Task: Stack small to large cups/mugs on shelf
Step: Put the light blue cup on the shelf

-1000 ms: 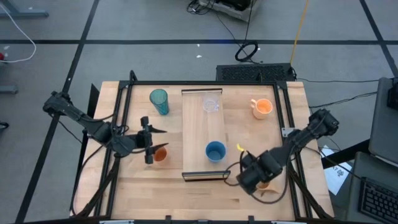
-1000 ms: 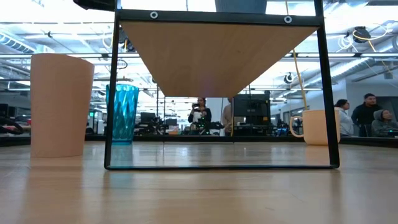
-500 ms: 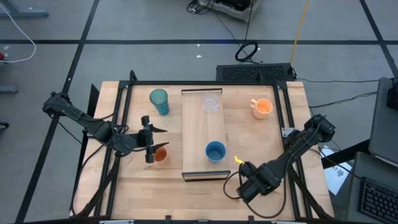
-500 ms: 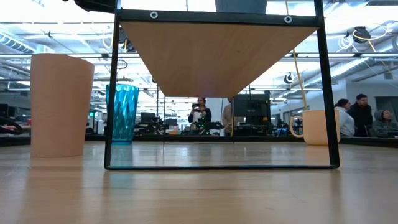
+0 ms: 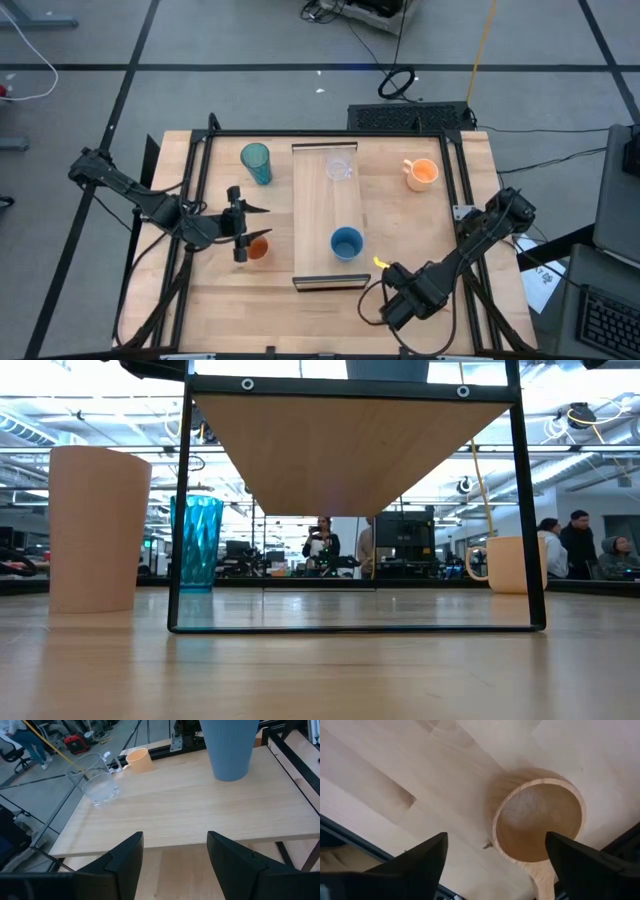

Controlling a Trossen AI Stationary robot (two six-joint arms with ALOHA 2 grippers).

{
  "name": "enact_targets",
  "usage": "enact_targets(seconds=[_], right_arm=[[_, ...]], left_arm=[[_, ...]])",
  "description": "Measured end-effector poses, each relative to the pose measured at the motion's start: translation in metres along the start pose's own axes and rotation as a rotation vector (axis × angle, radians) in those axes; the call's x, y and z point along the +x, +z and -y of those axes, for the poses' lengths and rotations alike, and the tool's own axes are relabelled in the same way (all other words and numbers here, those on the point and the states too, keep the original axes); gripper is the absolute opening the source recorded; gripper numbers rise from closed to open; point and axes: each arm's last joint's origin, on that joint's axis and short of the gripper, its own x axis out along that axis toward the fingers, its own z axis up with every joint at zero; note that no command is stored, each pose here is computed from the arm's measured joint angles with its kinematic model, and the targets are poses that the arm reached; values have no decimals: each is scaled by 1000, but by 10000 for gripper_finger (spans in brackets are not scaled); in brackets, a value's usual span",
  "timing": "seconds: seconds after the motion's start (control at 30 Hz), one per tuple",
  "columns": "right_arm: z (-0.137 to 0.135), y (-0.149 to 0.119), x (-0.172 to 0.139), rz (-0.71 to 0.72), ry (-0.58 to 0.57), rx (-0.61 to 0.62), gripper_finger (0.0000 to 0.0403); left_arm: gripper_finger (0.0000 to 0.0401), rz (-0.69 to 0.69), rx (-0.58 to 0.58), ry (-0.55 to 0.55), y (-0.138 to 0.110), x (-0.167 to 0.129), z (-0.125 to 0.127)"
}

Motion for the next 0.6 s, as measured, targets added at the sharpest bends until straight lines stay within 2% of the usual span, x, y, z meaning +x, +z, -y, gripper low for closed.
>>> enact_targets(seconds=[0.23, 0.6], right_arm=[[-2, 1, 4, 0, 22, -12, 293], [1, 1, 24, -6, 7, -20, 285]], left_arm=[[223, 0, -3, 0, 0, 0, 0], [223, -4, -1, 0, 0, 0, 0]])
